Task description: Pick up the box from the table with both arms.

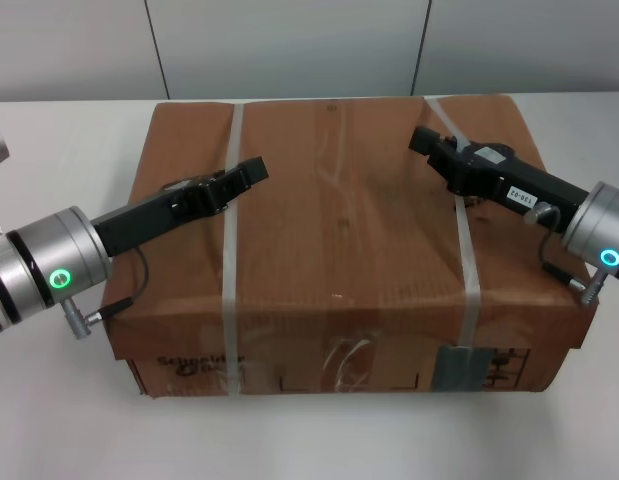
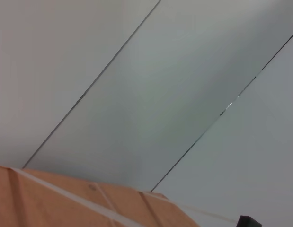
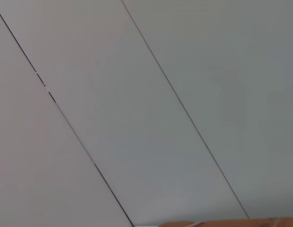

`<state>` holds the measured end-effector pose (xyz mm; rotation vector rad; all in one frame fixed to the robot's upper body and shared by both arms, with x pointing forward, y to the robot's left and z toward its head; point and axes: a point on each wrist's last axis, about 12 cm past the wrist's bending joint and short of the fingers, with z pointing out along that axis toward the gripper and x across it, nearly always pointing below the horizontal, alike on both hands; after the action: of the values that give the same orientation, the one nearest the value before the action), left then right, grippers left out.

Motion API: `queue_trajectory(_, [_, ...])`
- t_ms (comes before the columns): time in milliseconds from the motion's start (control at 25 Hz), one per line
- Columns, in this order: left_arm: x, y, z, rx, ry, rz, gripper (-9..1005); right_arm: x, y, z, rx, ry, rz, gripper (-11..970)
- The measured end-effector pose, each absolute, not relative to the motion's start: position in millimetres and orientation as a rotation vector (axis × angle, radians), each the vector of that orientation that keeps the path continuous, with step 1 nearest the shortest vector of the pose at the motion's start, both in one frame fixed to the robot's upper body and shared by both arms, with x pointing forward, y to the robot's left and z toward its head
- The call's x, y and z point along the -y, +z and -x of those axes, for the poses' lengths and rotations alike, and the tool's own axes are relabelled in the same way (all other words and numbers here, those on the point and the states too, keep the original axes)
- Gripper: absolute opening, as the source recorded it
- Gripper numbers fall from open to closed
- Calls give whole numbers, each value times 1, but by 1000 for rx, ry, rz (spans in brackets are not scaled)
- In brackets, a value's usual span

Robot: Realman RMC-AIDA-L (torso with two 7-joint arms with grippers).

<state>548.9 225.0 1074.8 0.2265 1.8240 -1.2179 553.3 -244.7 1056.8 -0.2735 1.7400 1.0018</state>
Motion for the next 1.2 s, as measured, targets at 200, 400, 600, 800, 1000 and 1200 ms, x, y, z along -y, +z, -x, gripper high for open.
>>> queue_trajectory(200, [-225, 1075, -549, -1825, -1215, -226, 96, 245, 1056, -553, -1740, 1000, 274, -1])
queue_trajectory(400, [-226, 1074, -549, -1829, -1210, -222, 96, 245, 1056, -553, -1740, 1000, 274, -1])
queue_trajectory(600, [-226, 1073, -549, -1831, -1203, -220, 96, 245, 1057, -553, -1740, 1000, 274, -1])
queue_trajectory(800, [-226, 1072, -549, -1832, -1204, -218, 96, 245, 1057, -553, -1738, 1002, 275, -1])
queue_trajectory(1000, [-225, 1072, -549, -1832, -1205, -218, 96, 244, 1058, -553, -1730, 1011, 282, -1])
queue_trajectory(1200, [-225, 1072, -549, -1832, -1205, -218, 95, 244, 1059, -553, -1726, 1012, 285, -1])
